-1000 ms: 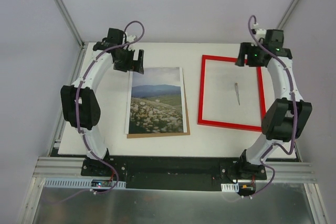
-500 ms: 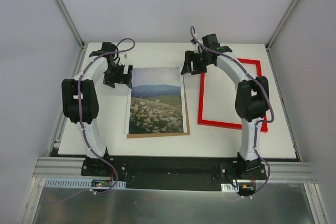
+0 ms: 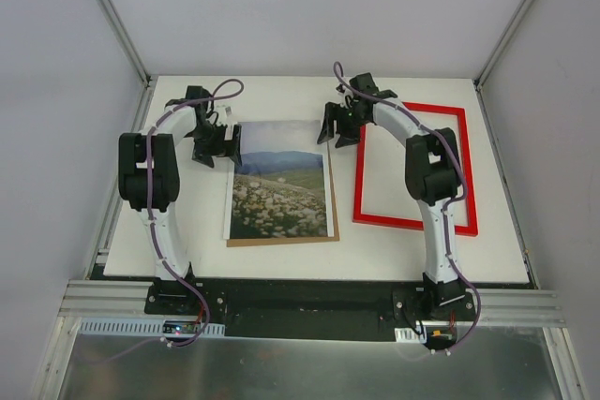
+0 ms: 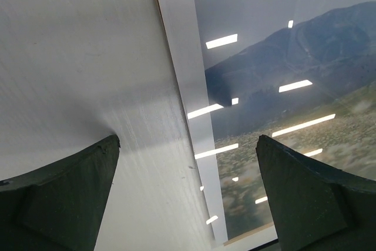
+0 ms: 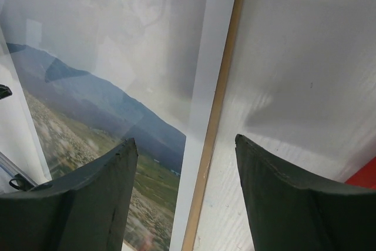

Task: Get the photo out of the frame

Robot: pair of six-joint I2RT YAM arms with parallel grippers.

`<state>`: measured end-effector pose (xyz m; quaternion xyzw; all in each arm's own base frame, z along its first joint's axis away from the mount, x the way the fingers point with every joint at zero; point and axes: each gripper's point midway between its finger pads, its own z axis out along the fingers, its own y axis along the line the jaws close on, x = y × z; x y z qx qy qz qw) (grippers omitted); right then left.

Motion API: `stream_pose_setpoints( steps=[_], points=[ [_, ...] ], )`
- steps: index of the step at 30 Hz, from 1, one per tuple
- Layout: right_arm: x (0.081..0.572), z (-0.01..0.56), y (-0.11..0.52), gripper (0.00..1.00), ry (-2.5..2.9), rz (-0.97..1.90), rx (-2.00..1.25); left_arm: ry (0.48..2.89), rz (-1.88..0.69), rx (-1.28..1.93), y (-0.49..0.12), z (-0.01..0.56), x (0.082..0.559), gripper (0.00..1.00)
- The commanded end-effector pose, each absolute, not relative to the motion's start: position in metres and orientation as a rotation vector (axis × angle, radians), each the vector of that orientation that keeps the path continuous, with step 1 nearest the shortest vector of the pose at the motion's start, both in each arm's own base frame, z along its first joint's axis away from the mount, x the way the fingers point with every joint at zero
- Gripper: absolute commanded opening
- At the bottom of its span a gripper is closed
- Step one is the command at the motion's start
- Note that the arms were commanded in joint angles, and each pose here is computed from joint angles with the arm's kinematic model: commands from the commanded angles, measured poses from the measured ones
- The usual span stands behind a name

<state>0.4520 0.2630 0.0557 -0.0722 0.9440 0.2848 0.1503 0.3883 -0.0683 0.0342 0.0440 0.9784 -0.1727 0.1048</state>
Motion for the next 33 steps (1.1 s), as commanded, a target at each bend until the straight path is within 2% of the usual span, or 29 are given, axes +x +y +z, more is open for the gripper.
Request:
stream_pose_setpoints(
  steps=[1, 11, 22, 33],
  points=[
    [0.457, 0.059, 0.276, 0.69, 2.716, 0.903, -0.121, 2.878, -0.608, 0.118, -0.076, 0.027, 0.387, 0.99],
    [0.452, 0.051, 0.286, 0.68, 2.739, 1.001, -0.056, 2.885, -0.653, 0.102, -0.081, 0.024, 0.382, 0.95],
    [0.456, 0.093, 0.292, 0.68, 2.636, 1.146, -0.035, 2.884, -0.696, 0.089, -0.085, 0.025, 0.378, 0.91],
    [0.450, 0.106, 0.296, 0.66, 2.604, 1.215, -0.028, 2.879, -0.711, 0.089, -0.087, 0.025, 0.378, 0.89]
  ],
)
